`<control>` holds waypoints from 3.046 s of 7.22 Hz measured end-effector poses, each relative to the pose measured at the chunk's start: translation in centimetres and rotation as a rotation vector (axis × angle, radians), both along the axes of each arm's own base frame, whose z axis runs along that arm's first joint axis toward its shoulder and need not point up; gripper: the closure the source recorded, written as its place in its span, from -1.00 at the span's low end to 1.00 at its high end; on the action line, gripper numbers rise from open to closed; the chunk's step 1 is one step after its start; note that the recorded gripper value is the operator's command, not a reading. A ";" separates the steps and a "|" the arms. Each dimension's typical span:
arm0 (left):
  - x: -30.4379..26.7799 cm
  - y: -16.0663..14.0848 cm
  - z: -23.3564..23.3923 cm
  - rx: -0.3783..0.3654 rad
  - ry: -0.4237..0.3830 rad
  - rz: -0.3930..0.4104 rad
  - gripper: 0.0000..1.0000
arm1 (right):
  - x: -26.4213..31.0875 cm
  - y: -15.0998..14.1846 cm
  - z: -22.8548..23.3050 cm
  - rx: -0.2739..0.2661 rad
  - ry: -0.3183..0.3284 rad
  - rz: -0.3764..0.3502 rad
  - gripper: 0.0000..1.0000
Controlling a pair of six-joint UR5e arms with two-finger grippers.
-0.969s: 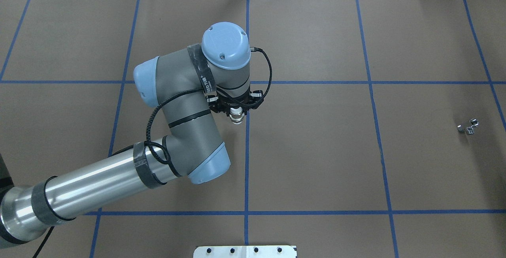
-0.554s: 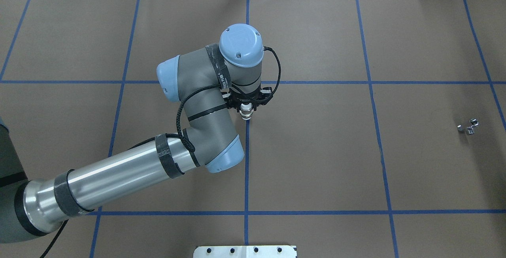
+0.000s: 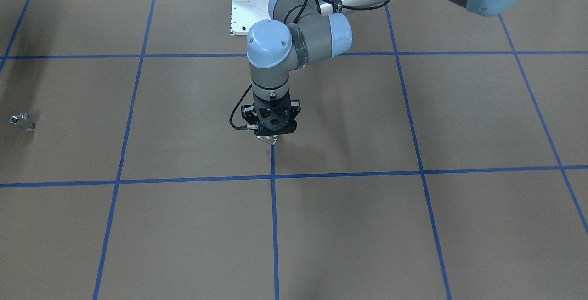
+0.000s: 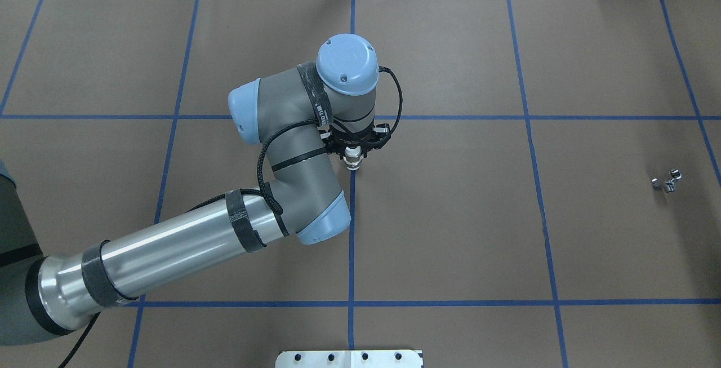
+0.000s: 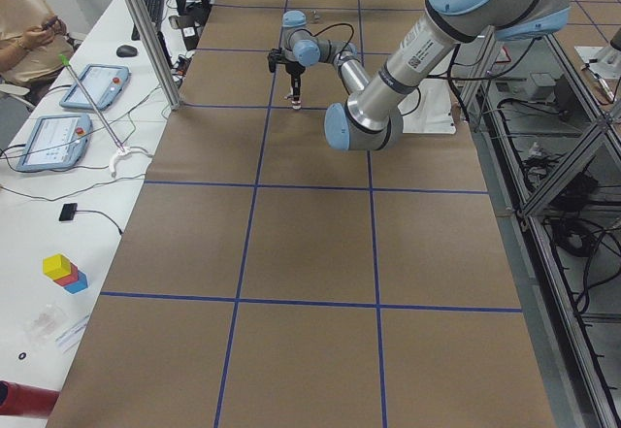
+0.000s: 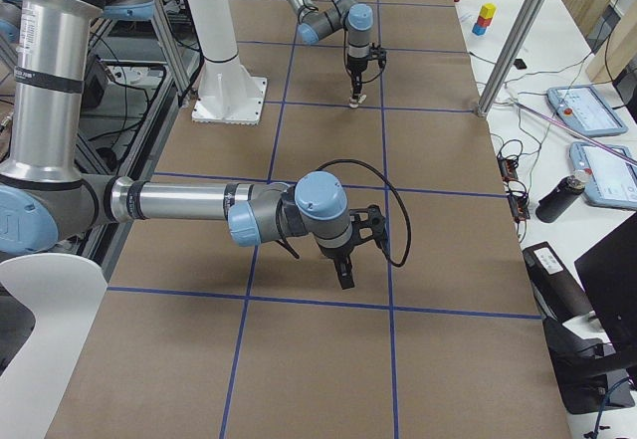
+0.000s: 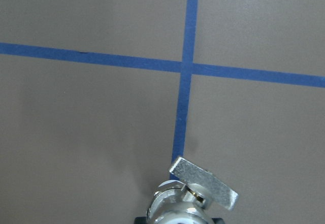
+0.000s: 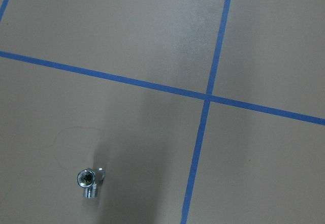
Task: Assemble PPR valve and pipe with both arms
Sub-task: 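Carry the white valve with the left gripper to the table center, then set the valve upright, open the left gripper and withdraw, then lower the right gripper onto the chrome elbow fitting and grasp it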
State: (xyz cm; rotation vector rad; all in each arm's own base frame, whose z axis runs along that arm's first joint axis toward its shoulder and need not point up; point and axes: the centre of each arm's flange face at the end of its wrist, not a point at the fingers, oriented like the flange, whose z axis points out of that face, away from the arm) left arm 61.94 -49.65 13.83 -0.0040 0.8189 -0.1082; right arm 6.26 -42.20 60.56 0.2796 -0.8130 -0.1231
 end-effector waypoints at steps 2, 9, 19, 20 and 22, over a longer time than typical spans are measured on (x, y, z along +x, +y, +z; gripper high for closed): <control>0.0 0.0 0.0 0.002 -0.001 -0.001 -0.68 | 0.0 0.0 0.0 0.000 0.000 0.000 -0.99; -7.8 2.7 -3.2 0.092 0.045 0.027 -1.00 | -0.2 -0.1 -0.4 -0.006 -0.013 0.005 -0.99; -62.9 4.3 30.2 0.430 -0.186 0.374 -1.00 | -14.6 -0.5 -1.8 -0.111 0.009 0.009 -0.98; -63.7 5.0 31.2 0.431 -0.187 0.371 -1.00 | -15.7 -0.6 0.1 -0.110 0.008 0.009 -0.98; -64.0 5.3 31.5 0.442 -0.188 0.368 -1.00 | -18.3 -0.8 2.2 -0.100 0.025 0.010 -0.99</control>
